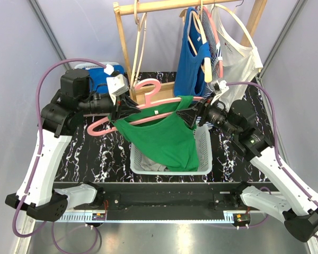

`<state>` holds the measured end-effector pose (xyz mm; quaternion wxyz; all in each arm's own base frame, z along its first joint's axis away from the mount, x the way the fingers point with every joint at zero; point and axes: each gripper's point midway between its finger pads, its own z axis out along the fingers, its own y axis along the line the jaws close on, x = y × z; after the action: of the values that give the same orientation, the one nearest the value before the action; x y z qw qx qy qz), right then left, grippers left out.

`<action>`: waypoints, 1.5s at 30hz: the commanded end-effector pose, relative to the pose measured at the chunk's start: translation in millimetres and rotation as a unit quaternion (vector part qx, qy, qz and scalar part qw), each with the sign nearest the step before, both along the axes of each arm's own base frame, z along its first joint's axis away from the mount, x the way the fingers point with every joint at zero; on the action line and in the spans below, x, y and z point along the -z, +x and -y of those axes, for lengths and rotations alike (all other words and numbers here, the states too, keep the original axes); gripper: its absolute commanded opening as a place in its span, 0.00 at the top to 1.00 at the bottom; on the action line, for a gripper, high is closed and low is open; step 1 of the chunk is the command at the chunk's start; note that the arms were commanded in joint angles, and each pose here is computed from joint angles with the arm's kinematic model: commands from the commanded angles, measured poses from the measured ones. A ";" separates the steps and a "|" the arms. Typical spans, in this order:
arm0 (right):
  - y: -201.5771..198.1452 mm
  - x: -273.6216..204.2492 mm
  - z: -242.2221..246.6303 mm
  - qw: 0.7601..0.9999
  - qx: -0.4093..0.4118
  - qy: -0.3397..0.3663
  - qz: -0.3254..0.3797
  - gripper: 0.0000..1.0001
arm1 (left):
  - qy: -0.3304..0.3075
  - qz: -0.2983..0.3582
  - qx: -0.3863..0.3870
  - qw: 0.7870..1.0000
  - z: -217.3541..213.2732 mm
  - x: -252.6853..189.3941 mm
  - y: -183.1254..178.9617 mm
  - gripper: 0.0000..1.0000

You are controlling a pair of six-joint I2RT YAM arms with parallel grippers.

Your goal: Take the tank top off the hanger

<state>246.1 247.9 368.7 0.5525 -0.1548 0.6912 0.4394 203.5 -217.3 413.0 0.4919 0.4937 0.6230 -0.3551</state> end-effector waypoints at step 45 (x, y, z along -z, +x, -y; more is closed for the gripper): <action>48.4 4.3 169.4 0.901 0.416 -0.116 -0.053 0.97 | 0.026 0.085 0.038 0.995 -15.6 -5.9 -35.6 0.99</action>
<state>286.4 129.4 334.1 0.5922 0.0304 0.7873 0.1690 188.1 -207.7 398.7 0.4973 0.5332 0.6048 -0.3205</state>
